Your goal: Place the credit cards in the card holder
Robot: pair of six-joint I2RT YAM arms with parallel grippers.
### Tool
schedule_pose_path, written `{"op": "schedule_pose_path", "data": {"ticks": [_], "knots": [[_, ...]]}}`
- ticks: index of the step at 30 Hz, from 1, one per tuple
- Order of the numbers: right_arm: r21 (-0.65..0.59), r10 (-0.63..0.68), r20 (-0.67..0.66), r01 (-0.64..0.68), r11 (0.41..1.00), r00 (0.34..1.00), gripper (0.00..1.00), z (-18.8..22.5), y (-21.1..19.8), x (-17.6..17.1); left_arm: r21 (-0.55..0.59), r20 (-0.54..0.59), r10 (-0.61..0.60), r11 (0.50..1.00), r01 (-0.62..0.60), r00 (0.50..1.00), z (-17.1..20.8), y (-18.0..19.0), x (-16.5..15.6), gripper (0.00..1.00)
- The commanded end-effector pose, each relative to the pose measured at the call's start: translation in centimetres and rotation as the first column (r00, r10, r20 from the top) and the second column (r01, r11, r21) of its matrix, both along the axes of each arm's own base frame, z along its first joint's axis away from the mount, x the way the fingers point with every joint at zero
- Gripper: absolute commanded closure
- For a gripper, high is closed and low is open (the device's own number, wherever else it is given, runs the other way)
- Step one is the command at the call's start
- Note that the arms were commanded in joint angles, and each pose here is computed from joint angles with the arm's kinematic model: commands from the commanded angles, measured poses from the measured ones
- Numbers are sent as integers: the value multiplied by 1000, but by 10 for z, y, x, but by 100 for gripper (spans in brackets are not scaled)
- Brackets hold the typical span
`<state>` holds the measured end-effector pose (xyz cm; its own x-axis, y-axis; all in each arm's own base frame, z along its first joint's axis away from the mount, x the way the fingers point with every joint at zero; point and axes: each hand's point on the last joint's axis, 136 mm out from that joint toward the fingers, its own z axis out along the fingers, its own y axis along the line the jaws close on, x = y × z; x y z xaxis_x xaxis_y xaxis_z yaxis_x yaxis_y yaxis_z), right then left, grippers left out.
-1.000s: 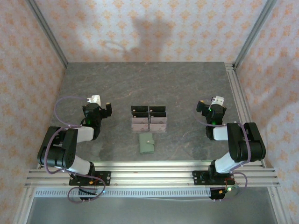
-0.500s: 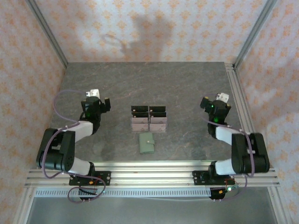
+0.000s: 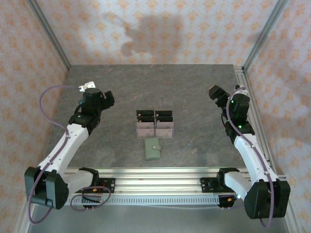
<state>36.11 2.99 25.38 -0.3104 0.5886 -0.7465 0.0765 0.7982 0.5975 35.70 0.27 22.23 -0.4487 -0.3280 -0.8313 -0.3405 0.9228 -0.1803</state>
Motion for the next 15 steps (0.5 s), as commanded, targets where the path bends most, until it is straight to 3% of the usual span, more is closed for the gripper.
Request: {"op": "schedule_pose_path", "data": {"ticks": [1, 8, 15], "knots": [[118, 240, -253, -216, 969, 937, 16, -44, 57, -36, -144, -194, -64, 989, 36, 979, -33, -26, -38, 0], [160, 385, -403, -350, 923, 830, 18, -92, 126, -82, -397, -174, -227, 907, 143, 958, -62, -88, -48, 0], [128, 435, -522, -437, 890, 733, 20, -136, 173, -108, -493, -145, -340, 839, 230, 929, -84, -134, -48, 0]]}}
